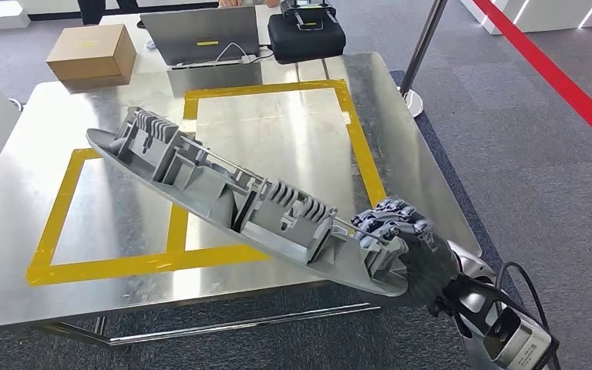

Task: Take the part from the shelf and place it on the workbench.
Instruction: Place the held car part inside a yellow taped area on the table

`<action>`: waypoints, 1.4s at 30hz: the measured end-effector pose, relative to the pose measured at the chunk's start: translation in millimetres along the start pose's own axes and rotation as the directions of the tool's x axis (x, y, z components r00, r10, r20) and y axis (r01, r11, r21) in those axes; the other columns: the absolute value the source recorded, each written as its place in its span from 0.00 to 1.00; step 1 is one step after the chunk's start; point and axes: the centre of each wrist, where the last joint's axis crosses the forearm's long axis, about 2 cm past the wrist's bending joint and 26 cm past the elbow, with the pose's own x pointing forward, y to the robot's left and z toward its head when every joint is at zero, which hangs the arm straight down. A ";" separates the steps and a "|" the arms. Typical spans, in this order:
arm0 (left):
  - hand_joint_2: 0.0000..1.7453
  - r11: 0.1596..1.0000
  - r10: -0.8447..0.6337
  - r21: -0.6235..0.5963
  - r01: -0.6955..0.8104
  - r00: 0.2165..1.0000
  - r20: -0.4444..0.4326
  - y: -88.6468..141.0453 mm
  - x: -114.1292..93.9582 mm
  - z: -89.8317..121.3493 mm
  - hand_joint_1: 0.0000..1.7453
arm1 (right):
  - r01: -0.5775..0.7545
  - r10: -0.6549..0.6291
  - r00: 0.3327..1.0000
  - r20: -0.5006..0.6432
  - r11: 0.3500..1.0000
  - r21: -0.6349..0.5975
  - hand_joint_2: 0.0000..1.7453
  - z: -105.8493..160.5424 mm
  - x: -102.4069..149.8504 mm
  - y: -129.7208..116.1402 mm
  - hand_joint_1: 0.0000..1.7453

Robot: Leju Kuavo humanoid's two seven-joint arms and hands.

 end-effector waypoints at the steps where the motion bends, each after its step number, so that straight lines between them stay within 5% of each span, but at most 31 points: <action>1: 1.00 1.000 0.001 0.000 -0.001 1.000 0.000 -0.3 0.1 0.0 0.00 | -0.010 0.010 1.000 -0.006 1.000 0.002 1.00 0.1 0.2 0.4 1.00; 10: 1.00 1.000 0.008 -0.012 -0.008 1.000 -0.002 -6.3 -1.0 0.3 0.00 | -0.138 0.135 0.983 -0.127 0.990 -0.012 1.00 11.2 1.5 -2.0 1.00; 15: 1.00 1.000 0.027 -0.014 -0.027 1.000 -0.002 -7.5 -2.1 0.5 0.00 | -0.292 0.288 0.915 -0.284 0.956 0.029 1.00 31.8 1.9 -1.3 1.00; 19: 1.00 0.999 0.019 -0.034 -0.018 1.000 0.015 -7.4 -2.7 0.6 0.00 | -0.396 0.429 0.807 -0.406 0.903 0.168 1.00 77.1 -10.8 -21.4 1.00; 24: 1.00 0.999 0.004 -0.049 -0.003 1.000 0.024 -7.0 -3.5 0.7 0.00 | -0.418 0.607 0.581 -0.542 0.794 0.442 1.00 120.5 -48.3 -66.0 1.00; 27: 1.00 0.999 0.001 -0.052 0.000 1.000 0.027 -7.5 -2.1 0.5 0.00 | -0.388 0.668 0.477 -0.571 0.743 0.544 1.00 116.4 -82.4 -87.8 1.00; 32: 1.00 0.999 0.000 -0.053 0.002 1.000 0.028 -8.0 -1.9 0.5 0.00 | -0.354 0.681 0.431 -0.592 0.731 0.584 1.00 104.8 -109.6 -103.1 1.00; 37: 1.00 0.998 -0.008 -0.059 0.009 1.000 0.027 -8.6 -2.2 0.6 0.00 | -0.320 0.711 0.393 -0.583 0.700 0.639 1.00 94.9 -124.4 -104.9 1.00; 42: 1.00 0.998 -0.015 -0.068 0.017 1.000 0.027 -10.3 -2.1 0.6 0.00 | -0.249 0.789 0.356 -0.500 0.596 0.763 1.00 48.2 -161.4 -86.2 1.00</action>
